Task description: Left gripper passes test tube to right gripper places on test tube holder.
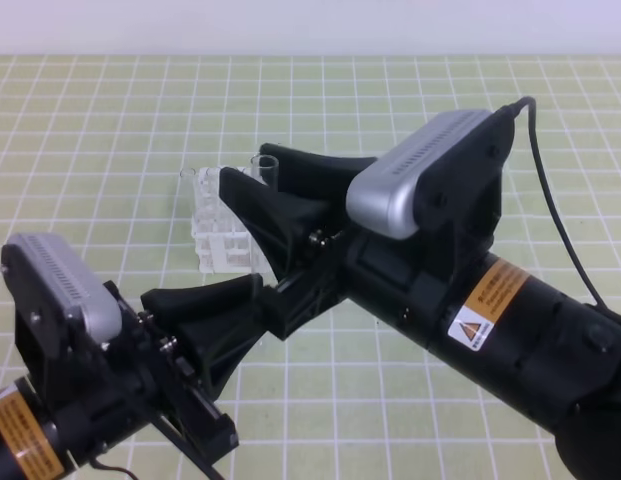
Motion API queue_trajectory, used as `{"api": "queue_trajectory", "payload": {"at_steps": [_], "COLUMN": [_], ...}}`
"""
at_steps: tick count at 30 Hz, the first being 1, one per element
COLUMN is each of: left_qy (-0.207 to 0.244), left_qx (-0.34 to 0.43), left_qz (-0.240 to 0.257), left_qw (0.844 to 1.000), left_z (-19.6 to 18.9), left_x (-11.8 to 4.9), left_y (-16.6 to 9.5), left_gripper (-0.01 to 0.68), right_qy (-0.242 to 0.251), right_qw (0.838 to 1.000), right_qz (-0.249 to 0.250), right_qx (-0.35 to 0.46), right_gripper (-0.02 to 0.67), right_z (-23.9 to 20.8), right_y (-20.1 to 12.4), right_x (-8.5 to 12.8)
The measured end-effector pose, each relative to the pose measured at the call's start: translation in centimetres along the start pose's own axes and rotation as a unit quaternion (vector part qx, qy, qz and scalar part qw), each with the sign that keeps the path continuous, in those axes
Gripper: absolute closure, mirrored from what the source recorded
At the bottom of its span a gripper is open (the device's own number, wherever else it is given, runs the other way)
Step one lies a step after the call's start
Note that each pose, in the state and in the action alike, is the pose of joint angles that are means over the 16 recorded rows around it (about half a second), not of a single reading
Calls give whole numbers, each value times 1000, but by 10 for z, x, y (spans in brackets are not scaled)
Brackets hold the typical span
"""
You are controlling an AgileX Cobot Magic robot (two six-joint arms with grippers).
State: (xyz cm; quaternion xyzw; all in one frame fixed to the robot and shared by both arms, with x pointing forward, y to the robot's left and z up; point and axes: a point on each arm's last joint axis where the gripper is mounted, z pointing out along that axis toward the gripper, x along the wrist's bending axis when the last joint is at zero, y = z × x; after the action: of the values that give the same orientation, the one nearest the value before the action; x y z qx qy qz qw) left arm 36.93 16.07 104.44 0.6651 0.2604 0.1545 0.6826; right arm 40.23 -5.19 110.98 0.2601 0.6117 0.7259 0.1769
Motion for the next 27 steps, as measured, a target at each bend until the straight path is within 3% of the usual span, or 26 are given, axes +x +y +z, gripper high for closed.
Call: {"api": "queue_trajectory", "payload": {"at_steps": [10, 16, 27], "left_qy": [-1, -2, -9], "left_qx": [-1, 4, 4], "left_qz": [1, 9, 25], "left_qw": [1000, 1000, 1000], "left_z": [0, 0, 0], "left_x": [0, 0, -2], "left_y": [0, -1, 0], "left_gripper": [627, 587, 357], "right_qy": [4, 4, 0], "right_qw": [1000, 1000, 1000], "right_qz": [7, 8, 3], "right_qx": [0, 1, 4], "right_gripper": [545, 557, 557], "right_z": [0, 0, 0], "right_y": [0, 0, -1], "right_x": [1, 1, 0]}}
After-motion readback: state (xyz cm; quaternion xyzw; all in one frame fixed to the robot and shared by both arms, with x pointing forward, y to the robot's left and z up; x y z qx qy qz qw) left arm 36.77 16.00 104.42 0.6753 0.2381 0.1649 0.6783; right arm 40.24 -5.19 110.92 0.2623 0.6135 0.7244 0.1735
